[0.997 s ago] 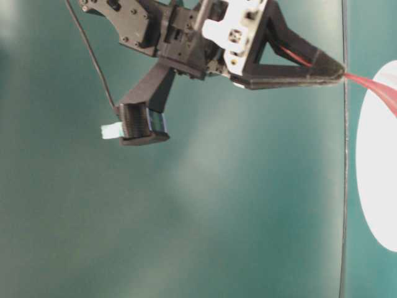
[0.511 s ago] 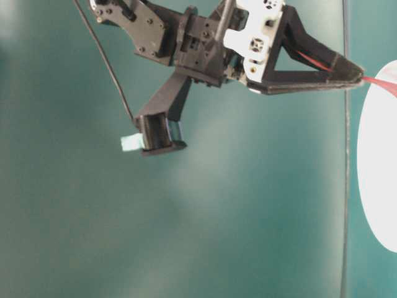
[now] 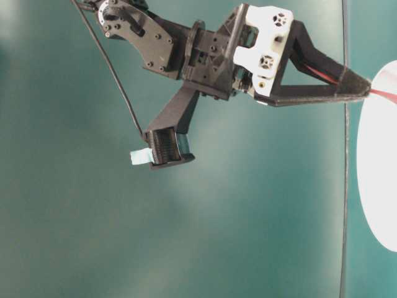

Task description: Scoop the yellow hexagonal prism block from the bowl with a spoon using the right arm.

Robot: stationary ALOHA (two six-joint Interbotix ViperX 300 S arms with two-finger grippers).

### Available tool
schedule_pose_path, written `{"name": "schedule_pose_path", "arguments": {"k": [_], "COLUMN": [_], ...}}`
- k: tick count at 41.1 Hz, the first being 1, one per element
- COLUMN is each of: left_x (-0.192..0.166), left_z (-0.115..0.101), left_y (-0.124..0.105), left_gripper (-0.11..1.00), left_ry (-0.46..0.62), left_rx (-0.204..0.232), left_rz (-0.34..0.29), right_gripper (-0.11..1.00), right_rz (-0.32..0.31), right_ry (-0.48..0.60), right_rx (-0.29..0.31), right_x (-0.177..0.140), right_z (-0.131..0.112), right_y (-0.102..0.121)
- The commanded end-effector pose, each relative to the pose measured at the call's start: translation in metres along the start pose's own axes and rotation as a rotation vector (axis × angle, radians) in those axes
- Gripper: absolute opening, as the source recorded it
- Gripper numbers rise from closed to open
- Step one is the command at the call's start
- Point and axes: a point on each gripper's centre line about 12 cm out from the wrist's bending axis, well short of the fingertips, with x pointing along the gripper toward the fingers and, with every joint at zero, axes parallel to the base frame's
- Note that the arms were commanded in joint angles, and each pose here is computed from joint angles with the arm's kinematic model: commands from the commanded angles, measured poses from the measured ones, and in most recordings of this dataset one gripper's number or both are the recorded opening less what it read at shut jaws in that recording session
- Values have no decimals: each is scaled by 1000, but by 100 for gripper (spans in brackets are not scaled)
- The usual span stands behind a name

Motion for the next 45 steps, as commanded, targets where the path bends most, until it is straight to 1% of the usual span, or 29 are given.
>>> {"name": "schedule_pose_path", "arguments": {"k": [1, 14, 22, 28, 45], "left_x": [2, 2, 2, 2, 2], "left_z": [9, 9, 9, 9, 10], "left_y": [0, 0, 0, 0, 0], "left_gripper": [0, 0, 0, 0, 0], "left_ry": [-26, -26, -26, -26, -29], "left_rx": [3, 3, 3, 3, 3], "left_rz": [2, 2, 2, 2, 2], "right_gripper": [25, 25, 25, 25, 25], "right_rz": [-1, -7, -12, -17, -33], "right_ry": [-52, -79, -113, -138, -216], "right_rx": [-12, -9, -3, 13, 13], "right_x": [-9, -3, -2, -3, -4], "right_z": [12, 17, 22, 25, 34], "right_y": [4, 3, 3, 2, 0]}}
